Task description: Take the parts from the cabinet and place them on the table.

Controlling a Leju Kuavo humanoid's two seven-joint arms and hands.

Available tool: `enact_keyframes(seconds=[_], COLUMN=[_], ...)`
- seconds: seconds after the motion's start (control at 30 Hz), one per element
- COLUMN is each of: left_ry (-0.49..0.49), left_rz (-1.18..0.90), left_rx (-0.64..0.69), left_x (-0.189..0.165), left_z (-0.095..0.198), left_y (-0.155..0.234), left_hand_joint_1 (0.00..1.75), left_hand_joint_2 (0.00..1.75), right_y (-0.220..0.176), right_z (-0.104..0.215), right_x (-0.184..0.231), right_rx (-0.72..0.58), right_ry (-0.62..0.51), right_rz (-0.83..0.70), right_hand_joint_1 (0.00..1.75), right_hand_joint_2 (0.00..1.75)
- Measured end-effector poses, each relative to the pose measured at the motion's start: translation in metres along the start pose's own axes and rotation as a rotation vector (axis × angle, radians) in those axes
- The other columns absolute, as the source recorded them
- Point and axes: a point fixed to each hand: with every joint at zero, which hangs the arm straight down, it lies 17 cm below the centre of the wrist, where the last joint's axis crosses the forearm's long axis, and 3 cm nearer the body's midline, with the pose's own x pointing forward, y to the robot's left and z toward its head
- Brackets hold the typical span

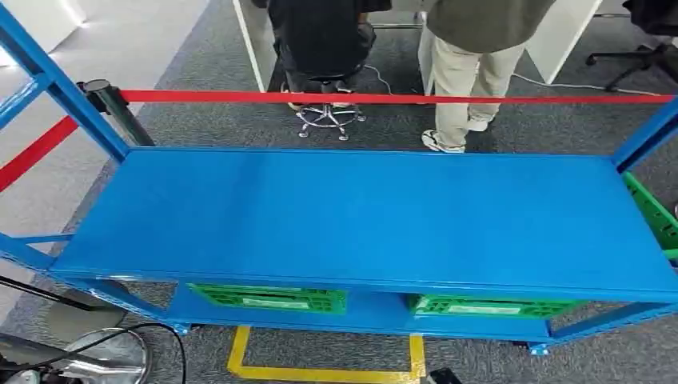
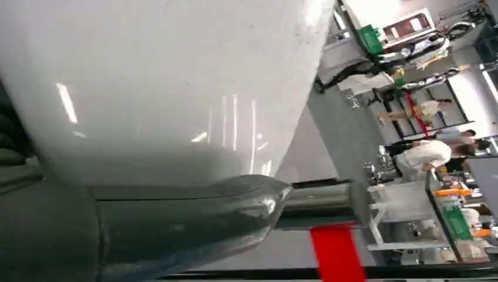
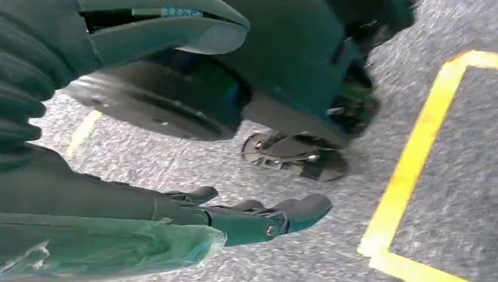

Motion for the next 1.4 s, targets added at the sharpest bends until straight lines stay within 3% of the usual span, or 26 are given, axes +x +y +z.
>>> enact_keyframes(seconds=[1.4], left_ry=[-0.054], left_rz=[-0.062], left_rx=[-0.062], left_x=[0.007], left_z=[0.007], left_y=[-0.012], left_hand_joint_1=[1.75], left_hand_joint_2=[1.75], right_y=[0.007], right_z=[0.003], right_x=[0.009], right_rx=[0.057], right_ry=[-0.048], right_rz=[-0.036], right_hand_joint_1=[0.0], right_hand_joint_2=[1.75])
